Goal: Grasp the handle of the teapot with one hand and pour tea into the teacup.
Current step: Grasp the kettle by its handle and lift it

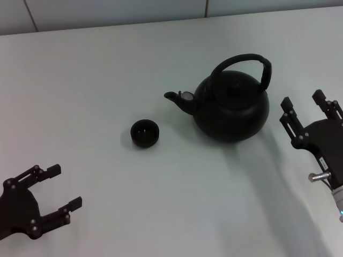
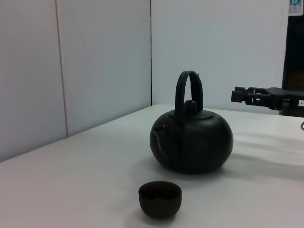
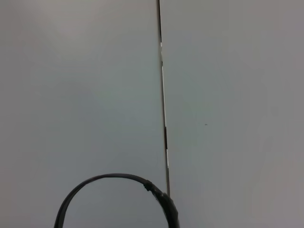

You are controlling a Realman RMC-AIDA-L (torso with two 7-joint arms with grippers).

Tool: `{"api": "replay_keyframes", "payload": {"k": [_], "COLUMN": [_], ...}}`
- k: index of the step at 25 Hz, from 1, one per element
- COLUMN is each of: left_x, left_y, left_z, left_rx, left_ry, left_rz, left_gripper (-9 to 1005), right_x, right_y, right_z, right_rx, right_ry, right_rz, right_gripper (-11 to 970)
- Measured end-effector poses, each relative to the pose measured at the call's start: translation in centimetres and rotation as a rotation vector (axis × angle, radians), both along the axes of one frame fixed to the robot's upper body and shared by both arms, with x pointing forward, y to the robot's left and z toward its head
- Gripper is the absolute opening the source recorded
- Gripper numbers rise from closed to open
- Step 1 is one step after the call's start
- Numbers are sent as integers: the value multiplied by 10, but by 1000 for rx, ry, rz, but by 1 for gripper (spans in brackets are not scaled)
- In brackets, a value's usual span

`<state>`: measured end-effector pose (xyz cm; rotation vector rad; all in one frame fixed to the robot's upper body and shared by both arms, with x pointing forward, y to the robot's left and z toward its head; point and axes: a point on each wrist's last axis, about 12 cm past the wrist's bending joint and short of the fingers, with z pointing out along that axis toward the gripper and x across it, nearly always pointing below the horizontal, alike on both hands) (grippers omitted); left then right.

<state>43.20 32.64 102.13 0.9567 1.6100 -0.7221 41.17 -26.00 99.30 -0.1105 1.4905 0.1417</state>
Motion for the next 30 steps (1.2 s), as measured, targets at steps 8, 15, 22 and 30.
{"api": "replay_keyframes", "payload": {"k": [8, 15, 22, 30], "left_x": [0, 0, 0, -1], "left_y": [-2, -4, -5, -6], "left_z": [0, -1, -2, -2], "left_rx": [-5, -9, -12, -15], "left_ry": [-1, 0, 2, 4], "left_rz": [1, 0, 0, 1], "left_gripper": [801, 801, 801, 801], "right_x": [23, 45, 61, 66], "right_y": [2, 2, 2, 2], "right_z": [2, 5, 6, 6], "right_rx": [-24, -41, -55, -65], "right_ry": [11, 18, 42, 51], "right_rz": [39, 70, 98, 100], "right_gripper": [670, 670, 671, 658]}}
